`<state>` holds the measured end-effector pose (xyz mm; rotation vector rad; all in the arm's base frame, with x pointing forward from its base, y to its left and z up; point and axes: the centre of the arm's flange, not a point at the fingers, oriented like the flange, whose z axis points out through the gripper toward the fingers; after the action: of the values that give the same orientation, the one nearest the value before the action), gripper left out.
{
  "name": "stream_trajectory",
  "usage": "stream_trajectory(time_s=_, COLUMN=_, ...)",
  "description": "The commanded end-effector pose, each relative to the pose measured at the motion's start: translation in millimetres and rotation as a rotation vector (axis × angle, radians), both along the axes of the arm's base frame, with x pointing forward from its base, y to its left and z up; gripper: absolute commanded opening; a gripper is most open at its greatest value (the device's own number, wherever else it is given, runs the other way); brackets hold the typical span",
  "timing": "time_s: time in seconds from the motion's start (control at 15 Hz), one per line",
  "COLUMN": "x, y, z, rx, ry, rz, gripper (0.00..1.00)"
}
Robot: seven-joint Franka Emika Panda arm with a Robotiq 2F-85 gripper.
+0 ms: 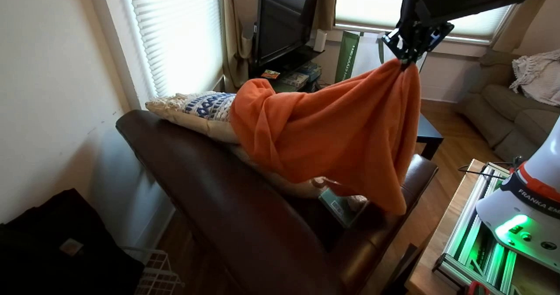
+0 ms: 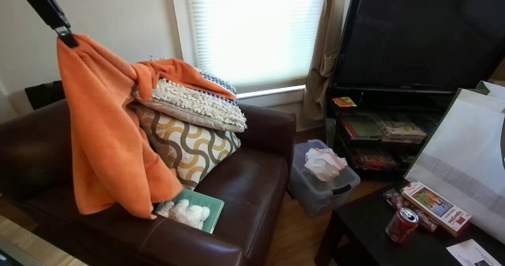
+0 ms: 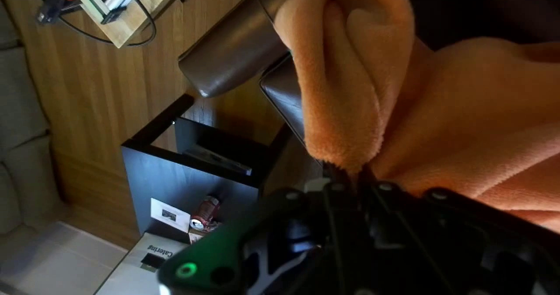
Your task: Pick up the orange blanket and place it on the seat of the couch
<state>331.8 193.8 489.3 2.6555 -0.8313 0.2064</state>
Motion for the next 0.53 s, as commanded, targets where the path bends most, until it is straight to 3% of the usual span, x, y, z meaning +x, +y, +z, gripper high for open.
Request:
stream_trajectory(time_s=0.0, x=-2, y=-2, z=0, rx=-0.001, ry=-0.003, rz=-0.003, gripper=0.07)
stream_trajectory(time_s=0.07, x=-3, y=-2, z=0, rx=-0.001, ry=-0.004, rz=-0.005, gripper=0.02)
stream_trajectory(time_s=0.13, x=5, y=-22, z=-3, rx=-0.014, ry=0.054, rz=-0.057, gripper=0.02)
stream_trajectory(time_s=0.47, x=-15, y=-145, z=-63, rx=-0.083, ry=0.259, rz=-0.301, gripper=0.02)
